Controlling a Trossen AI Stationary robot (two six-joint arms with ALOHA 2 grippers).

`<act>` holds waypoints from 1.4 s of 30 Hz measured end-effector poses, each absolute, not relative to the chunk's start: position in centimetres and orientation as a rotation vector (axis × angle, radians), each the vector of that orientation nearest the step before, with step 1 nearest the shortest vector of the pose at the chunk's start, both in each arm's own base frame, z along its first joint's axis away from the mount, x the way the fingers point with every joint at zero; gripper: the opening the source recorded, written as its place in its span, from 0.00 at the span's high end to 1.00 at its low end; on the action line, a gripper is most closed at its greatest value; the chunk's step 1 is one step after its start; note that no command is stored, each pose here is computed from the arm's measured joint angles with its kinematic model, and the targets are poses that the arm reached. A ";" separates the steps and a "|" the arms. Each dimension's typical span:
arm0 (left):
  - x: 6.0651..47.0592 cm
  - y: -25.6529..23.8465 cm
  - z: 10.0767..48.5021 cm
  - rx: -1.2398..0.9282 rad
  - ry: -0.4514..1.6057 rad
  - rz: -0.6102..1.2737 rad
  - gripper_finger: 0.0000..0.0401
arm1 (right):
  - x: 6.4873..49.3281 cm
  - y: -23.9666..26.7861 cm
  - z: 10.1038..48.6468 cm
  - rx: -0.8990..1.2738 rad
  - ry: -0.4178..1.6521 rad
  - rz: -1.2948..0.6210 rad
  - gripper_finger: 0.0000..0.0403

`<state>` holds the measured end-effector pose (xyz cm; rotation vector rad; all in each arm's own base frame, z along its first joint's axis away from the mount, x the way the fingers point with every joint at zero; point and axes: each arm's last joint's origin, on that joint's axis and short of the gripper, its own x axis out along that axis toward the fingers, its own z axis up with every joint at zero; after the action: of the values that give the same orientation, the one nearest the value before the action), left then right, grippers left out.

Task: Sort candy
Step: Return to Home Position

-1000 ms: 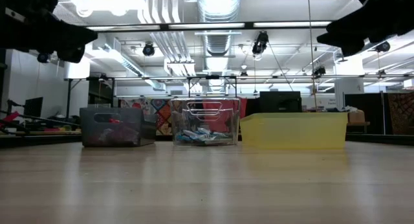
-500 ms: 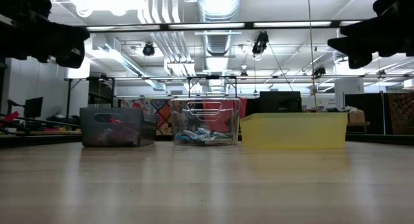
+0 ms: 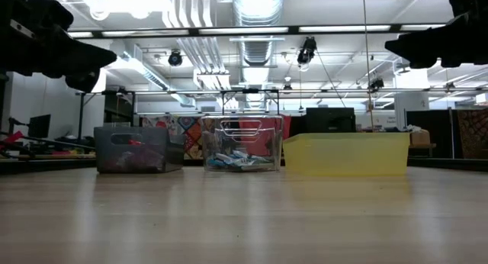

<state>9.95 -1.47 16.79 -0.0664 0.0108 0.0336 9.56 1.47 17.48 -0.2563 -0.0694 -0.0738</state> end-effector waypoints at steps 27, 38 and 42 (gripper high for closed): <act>10.5 -1.6 16.0 -0.044 0.105 0.037 1.00 | 9.6 1.3 17.3 0.117 -0.071 -0.138 0.50; 10.6 -1.6 15.8 -0.039 0.125 0.037 1.00 | 9.6 1.3 17.3 0.117 -0.070 -0.138 0.50; 10.7 -1.6 15.8 -0.038 0.129 0.038 1.00 | 9.6 1.3 17.3 0.117 -0.071 -0.138 0.50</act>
<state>10.67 -1.64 15.77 -0.0378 0.1292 0.0376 9.63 1.27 17.30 0.1171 -0.0708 -0.1383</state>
